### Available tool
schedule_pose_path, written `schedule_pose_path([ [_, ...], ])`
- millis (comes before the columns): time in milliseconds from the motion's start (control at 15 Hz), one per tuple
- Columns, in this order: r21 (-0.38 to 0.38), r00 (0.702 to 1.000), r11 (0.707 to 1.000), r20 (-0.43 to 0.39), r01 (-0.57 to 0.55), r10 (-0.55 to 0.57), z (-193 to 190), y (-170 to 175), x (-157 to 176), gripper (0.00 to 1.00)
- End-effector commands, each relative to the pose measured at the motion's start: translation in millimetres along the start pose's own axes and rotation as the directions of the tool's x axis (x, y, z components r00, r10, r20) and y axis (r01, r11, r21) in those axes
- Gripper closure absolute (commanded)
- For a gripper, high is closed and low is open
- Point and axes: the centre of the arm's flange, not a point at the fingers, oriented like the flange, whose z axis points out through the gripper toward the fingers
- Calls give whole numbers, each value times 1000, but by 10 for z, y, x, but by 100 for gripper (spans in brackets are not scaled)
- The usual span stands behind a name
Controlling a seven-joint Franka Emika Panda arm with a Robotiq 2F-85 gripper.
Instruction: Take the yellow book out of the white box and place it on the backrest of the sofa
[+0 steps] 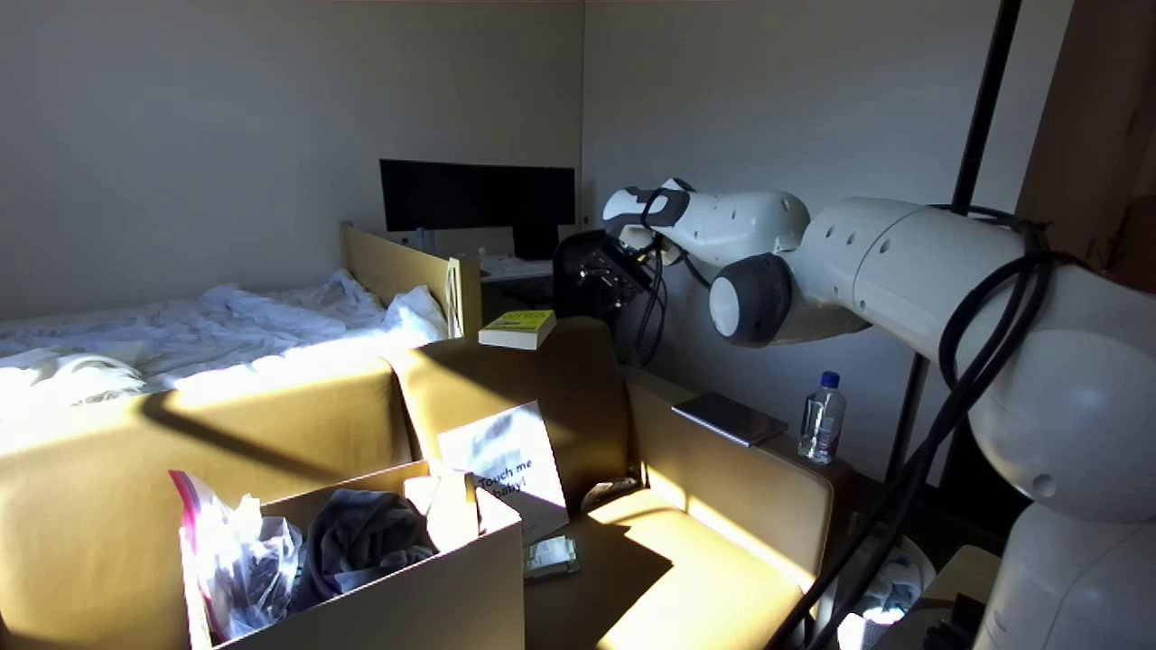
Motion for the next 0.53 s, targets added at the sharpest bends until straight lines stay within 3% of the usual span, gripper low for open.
schedule_pose_path([
  [0,-169,993,985,-103,43,-61,-695,6,-396,0],
  [267,-357,964,924,-169,136,-207,-985,-261,-376,0],
  [333,-275,971,954,-168,121,-171,-523,-379,140,0],
  [467,-282,969,951,-170,128,-181,-561,-449,122,0],
])
